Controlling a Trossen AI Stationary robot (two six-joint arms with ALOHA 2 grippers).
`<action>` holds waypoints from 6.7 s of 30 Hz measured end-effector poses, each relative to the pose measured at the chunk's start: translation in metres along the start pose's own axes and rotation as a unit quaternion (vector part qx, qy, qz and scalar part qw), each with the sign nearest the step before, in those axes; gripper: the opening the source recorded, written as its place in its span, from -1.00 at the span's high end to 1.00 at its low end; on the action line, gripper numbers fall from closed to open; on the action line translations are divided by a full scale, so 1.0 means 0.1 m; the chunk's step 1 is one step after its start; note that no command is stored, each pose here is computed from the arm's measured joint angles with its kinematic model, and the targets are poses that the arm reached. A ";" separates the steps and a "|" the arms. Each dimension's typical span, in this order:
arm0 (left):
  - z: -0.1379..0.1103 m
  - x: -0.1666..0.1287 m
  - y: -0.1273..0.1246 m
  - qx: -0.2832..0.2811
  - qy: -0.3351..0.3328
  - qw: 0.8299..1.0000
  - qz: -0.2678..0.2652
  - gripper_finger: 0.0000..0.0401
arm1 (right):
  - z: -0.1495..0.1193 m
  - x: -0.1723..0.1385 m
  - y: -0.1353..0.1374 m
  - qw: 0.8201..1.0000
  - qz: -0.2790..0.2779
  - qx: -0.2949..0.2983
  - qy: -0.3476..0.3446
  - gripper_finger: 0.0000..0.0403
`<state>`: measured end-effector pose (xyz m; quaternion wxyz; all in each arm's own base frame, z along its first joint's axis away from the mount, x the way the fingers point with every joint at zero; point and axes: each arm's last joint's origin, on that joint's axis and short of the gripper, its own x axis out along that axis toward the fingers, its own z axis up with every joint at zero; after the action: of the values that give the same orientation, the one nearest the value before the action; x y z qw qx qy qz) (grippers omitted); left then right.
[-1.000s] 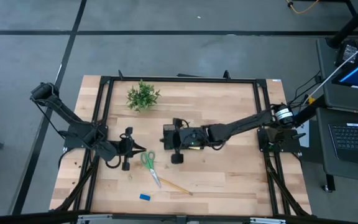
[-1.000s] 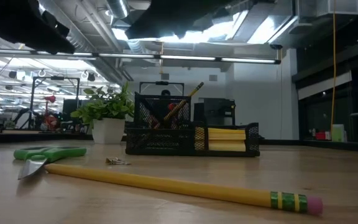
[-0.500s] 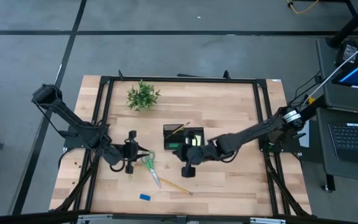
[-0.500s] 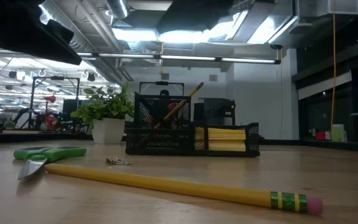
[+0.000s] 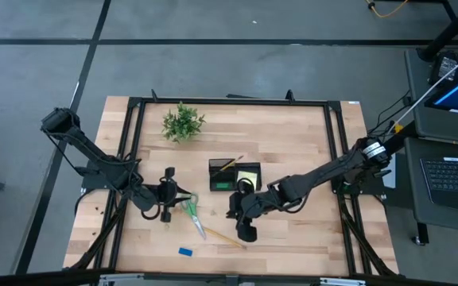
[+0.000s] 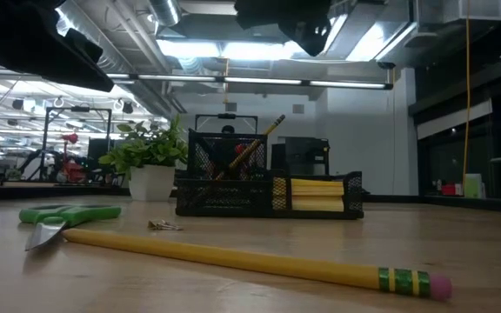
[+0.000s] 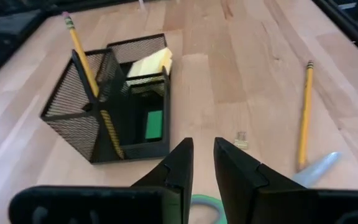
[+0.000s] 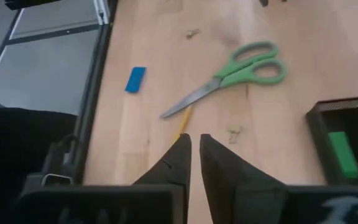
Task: Pick and place office supplies into organizer
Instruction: Put the yellow pencil into the black desk organizer
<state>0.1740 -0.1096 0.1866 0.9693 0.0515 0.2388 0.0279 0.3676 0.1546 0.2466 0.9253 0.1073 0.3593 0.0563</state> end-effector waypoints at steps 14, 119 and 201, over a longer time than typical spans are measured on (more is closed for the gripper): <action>-0.01 0.00 -0.01 0.027 0.008 0.999 -0.018 0.71 | 0.11 0.16 0.38 0.991 -0.062 -0.025 0.114 0.95; -0.02 0.00 -0.01 0.053 0.012 0.998 -0.026 0.73 | -0.24 1.43 0.06 0.938 -0.108 0.026 0.328 0.25; -0.02 0.00 -0.01 0.053 0.013 0.998 -0.026 0.78 | 0.02 1.35 0.05 0.947 -0.082 -0.032 0.310 0.87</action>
<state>0.1729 -0.1107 0.1847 0.9625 0.0966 0.2534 -0.0092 0.4681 0.1834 0.1614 0.7725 0.0256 0.6341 0.0222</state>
